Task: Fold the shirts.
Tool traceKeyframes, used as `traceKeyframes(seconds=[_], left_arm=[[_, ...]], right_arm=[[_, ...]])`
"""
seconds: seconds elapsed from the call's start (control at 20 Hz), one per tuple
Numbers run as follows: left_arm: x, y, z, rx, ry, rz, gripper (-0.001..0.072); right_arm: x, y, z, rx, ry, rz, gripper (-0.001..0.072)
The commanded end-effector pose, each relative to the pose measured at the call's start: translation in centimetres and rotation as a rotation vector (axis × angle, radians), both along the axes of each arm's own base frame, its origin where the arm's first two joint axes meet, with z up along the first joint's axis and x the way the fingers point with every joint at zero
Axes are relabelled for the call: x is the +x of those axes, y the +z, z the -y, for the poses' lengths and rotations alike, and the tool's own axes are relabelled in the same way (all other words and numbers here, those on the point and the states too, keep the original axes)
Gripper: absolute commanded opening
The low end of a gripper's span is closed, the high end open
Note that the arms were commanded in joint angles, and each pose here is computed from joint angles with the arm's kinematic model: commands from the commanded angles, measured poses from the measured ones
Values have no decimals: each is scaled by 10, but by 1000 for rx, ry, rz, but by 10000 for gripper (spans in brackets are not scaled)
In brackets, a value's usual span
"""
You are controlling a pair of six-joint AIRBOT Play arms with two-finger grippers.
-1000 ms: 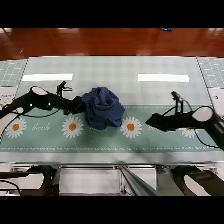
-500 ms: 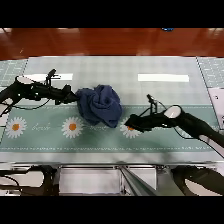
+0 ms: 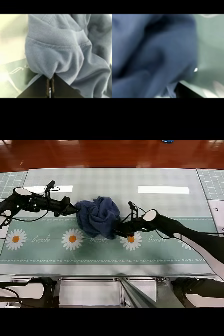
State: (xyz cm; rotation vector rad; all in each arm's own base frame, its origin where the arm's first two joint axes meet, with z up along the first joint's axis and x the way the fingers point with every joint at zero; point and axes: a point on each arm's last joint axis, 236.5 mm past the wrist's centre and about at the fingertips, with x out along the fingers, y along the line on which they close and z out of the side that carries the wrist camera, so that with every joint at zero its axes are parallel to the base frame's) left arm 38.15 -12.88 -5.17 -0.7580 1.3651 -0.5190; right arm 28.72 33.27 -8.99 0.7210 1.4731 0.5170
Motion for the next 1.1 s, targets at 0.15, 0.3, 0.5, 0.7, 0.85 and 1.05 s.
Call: traceKeyframes(seconds=[0.15,0.3,0.5,0.7,0.85,1.05], left_arm=[[2,1,-3,-1,10,3,20],[17,32,-13,-49,89,72,19],[52,151,-10,-283,208,361,19],[47,264,-9,-289,172,632,19],[16,363,-4,-259,102,878,19],[-51,466,-5,-82,23,1159,19]], right_arm=[[3,7,-18,30,72,12,28],[1,46,5,13,169,84,27],[45,156,64,3,105,338,27],[57,278,104,-36,113,598,26],[46,370,125,-98,119,817,27],[5,483,152,-177,98,1099,27]])
